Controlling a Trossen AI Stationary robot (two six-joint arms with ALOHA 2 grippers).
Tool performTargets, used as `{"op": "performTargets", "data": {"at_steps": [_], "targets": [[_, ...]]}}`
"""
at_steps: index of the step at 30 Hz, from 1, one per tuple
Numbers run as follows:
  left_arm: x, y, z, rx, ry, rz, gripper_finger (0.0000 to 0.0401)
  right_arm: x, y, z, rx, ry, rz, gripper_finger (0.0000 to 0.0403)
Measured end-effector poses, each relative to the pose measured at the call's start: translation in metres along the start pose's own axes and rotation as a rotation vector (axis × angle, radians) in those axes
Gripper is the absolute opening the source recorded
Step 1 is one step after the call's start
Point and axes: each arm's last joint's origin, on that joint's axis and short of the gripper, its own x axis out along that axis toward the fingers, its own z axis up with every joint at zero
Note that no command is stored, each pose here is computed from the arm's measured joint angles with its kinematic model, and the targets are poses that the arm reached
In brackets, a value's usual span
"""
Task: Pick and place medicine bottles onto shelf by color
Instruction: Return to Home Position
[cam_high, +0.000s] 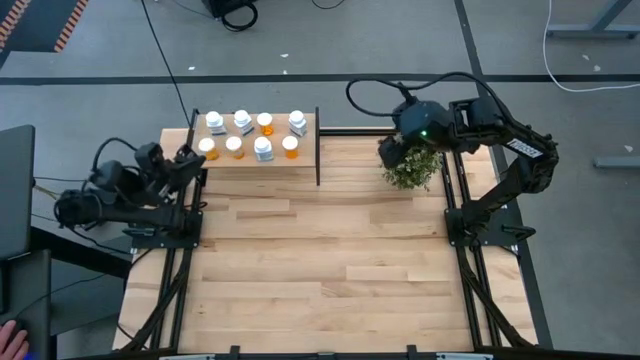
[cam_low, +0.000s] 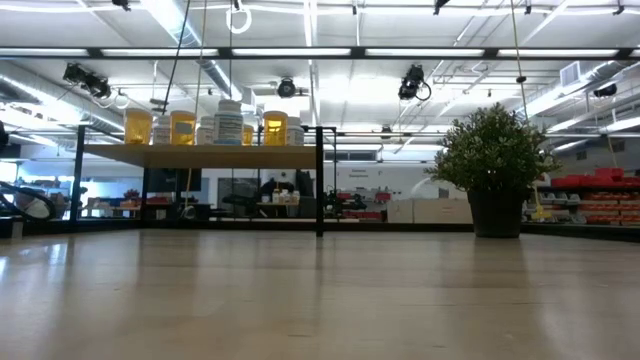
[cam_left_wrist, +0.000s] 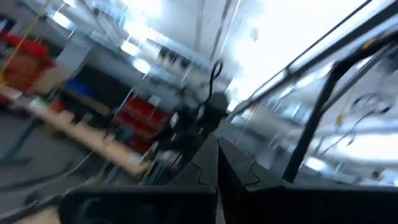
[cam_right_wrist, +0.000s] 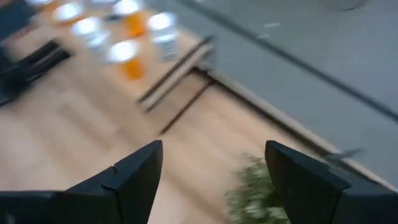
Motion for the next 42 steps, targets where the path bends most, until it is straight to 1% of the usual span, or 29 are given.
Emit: {"op": "performTargets", "data": {"at_steps": [2, 4, 7, 10, 14, 16, 17, 20, 22, 26, 31, 34, 37, 39, 42], "targets": [[-0.010, 0.006, -0.007, -0.035, -0.067, -0.034, 0.0002, 0.001, 0.003, 0.003, -0.023, 0.035, 0.105, 0.0280], [-0.018, 0.012, -0.014, -0.062, -0.107, -0.053, 0.0002, 0.003, 0.005, 0.007, -0.020, 0.068, 0.219, 0.0262], [-0.025, 0.017, -0.019, -0.086, -0.120, -0.062, 0.0002, 0.006, 0.005, 0.011, -0.001, 0.127, 0.347, 0.0218], [-0.029, 0.018, -0.019, -0.091, -0.133, -0.073, 0.0002, 0.008, 0.005, 0.009, -0.030, 0.192, 0.398, 0.0159], [-0.034, 0.019, -0.020, -0.092, -0.139, -0.105, 0.0002, 0.014, 0.007, 0.004, -0.066, 0.240, 0.420, 0.0069], [-0.036, 0.022, -0.025, -0.101, -0.166, -0.129, 0.0001, 0.018, 0.009, 0.001, -0.080, 0.265, 0.434, 0.0028], [-0.037, 0.024, -0.028, -0.106, -0.188, -0.145, 0.0001, 0.020, 0.010, 0.000, -0.085, 0.275, 0.445, 0.0015], [-0.042, 0.030, -0.038, -0.141, -0.265, -0.194, 0.0002, 0.033, 0.014, -0.006, -0.095, 0.338, 0.485, 0.0008], [-0.045, 0.035, -0.047, -0.177, -0.290, -0.214, 0.0002, 0.043, 0.018, -0.013, -0.098, 0.370, 0.514, 0.0008], [-0.049, 0.043, -0.060, -0.222, -0.299, -0.228, 0.0001, 0.055, 0.016, -0.030, -0.066, 0.362, 0.565, 0.0007], [-0.050, 0.044, -0.061, -0.225, -0.301, -0.230, 0.0001, 0.055, -0.005, -0.057, 0.073, 0.254, 0.632, 0.0007], [-0.050, 0.044, -0.061, -0.216, -0.301, -0.228, 0.0002, 0.054, -0.020, -0.076, 0.168, 0.151, 0.660, 0.0006], [-0.049, 0.044, -0.061, -0.220, -0.297, -0.226, 0.0001, 0.062, -0.030, -0.093, 0.246, 0.047, 0.716, 0.0006], [-0.050, 0.044, -0.062, -0.226, -0.295, -0.225, 0.0001, 0.071, -0.034, -0.104, 0.278, -0.023, 0.760, 0.0006], [-0.050, 0.046, -0.066, -0.237, -0.280, -0.218, 0.0004, 0.081, -0.038, -0.121, 0.292, -0.118, 0.827, 0.0006]]}}
